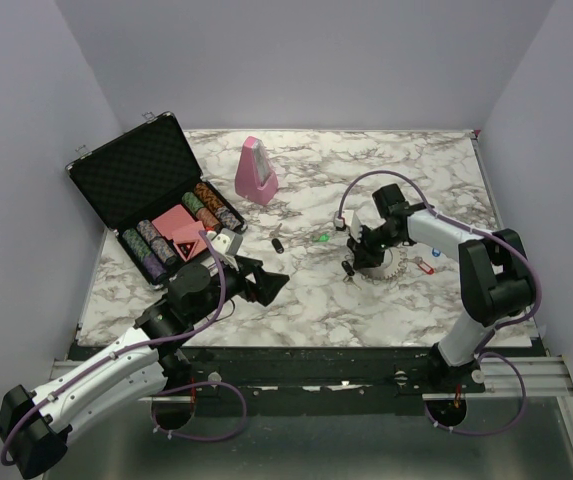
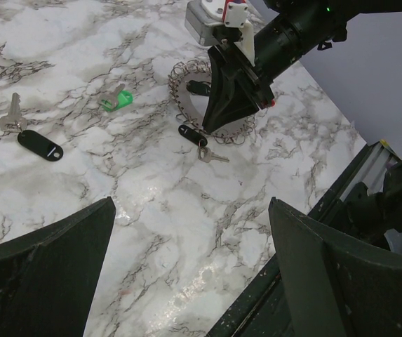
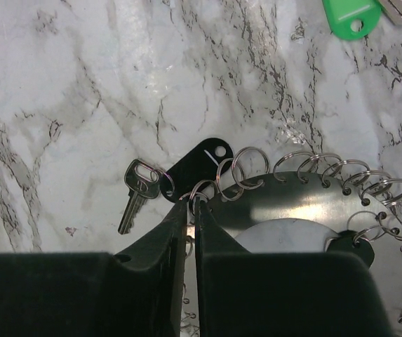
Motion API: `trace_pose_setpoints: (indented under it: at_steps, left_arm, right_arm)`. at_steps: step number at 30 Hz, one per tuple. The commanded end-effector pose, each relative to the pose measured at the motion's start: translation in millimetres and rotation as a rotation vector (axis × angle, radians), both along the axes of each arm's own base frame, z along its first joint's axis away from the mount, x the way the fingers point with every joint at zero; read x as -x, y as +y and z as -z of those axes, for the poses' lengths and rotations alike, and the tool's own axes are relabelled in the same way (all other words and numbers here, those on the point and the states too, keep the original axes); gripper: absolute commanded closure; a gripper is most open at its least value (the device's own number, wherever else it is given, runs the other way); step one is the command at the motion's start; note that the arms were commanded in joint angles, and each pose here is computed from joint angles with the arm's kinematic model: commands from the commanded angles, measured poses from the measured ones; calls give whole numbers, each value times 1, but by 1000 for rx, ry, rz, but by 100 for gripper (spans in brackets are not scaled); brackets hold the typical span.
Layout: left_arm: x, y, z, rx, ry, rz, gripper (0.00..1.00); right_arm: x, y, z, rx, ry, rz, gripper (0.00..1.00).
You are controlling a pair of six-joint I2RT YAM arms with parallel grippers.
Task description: Put the keys on the keyring
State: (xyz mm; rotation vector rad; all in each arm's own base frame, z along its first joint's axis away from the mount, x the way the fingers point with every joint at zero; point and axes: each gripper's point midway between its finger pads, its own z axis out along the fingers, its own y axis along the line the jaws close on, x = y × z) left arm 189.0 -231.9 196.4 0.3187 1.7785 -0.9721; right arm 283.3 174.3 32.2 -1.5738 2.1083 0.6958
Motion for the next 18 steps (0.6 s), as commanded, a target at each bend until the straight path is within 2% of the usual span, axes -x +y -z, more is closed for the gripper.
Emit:
trace_pose_setpoints:
  at_steps: [1,7,13,18]
  left_arm:
    - [1,-1,-3,17,-7,12,1]
    - [2,0,-2,20,-5,10,1]
    - [2,-1,-3,21,-6,13,1]
    - [2,-1,-3,20,-5,13,1]
  right_arm:
    - [2,0,7,12,22,7,86]
    - [3,2,3,3,26,2,92]
    - [-2,-3,10,37,13,28,73]
    - [-2,-2,11,38,11,28,69]
